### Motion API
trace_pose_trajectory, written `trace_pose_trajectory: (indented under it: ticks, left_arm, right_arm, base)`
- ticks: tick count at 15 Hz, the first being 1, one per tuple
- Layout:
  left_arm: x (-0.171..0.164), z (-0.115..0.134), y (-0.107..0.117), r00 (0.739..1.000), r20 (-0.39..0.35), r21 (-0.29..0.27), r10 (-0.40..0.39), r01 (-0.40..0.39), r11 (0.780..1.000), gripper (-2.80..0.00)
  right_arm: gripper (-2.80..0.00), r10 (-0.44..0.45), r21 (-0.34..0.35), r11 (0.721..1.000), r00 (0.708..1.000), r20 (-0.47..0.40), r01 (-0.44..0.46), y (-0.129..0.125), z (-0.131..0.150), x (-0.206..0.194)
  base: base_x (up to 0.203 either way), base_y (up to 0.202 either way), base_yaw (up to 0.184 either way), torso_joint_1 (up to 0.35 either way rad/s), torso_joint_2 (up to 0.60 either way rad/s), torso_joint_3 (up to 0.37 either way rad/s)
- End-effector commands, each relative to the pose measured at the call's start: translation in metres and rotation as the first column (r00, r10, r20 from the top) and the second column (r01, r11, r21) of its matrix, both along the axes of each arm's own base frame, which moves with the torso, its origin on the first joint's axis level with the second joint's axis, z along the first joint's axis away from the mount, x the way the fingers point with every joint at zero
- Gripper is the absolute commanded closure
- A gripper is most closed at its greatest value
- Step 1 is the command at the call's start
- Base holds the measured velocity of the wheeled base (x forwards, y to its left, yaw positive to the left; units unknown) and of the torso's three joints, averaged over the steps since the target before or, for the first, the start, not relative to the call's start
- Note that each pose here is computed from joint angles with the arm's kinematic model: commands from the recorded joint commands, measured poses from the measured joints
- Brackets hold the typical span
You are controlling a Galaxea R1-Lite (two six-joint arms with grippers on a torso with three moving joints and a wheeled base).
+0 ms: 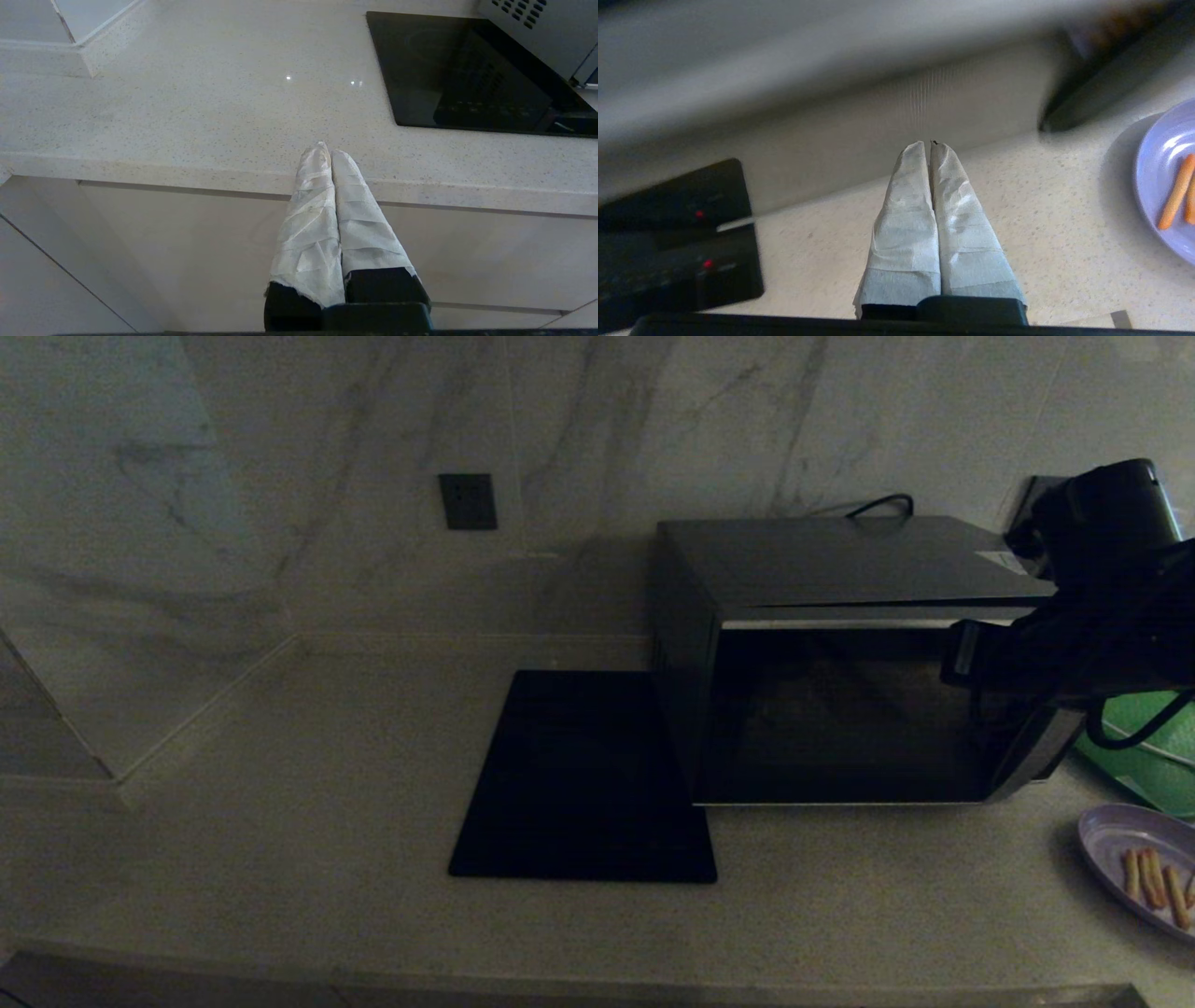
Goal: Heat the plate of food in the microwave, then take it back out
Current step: Close the microwave oven
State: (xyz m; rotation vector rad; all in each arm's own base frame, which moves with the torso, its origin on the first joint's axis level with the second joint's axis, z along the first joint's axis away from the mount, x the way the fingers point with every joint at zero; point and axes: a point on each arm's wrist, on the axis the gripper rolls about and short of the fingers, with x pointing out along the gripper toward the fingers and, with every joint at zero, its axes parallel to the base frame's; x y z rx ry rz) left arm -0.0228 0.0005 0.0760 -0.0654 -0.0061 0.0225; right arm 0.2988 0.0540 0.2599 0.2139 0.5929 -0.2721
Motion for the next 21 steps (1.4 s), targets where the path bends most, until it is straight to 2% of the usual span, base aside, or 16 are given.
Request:
trace_pose_trajectory:
  ticks: [1,9,15,21]
  left_arm:
    - [0.000,0.000,0.000,1.000,0.002,-0.001,0.000,0.000,1.000,0.00]
    - [0.000,0.000,0.000,1.000,0.002,-0.001,0.000,0.000,1.000,0.00]
    - [0.000,0.000,0.000,1.000,0.004,-0.001,0.000,0.000,1.000,0.00]
    - [0.000,0.000,0.000,1.000,0.002,-0.001,0.000,0.000,1.000,0.00]
  right_arm:
    - [0.00,-0.020,0.000,1.000,1.000,-0.002,0.020,-0.005,-0.001,0.003]
    - [0.00,-0.104,0.037,0.994,0.992,0.074,0.102,-0.043,0.021,0.010]
    - [0.00,-0.091,0.053,0.995,0.989,0.114,0.085,-0.042,0.021,0.020]
    - [0.00,-0.086,0.063,0.995,0.990,0.114,0.079,-0.041,0.011,0.034]
  base:
    - [0.000,0.000,0.000,0.000,0.00,0.000]
    - [0.000,0.000,0.000,0.000,0.00,0.000]
    - [0.000,0.000,0.000,0.000,0.00,0.000]
    - [0.000,0.000,0.000,0.000,0.00,0.000]
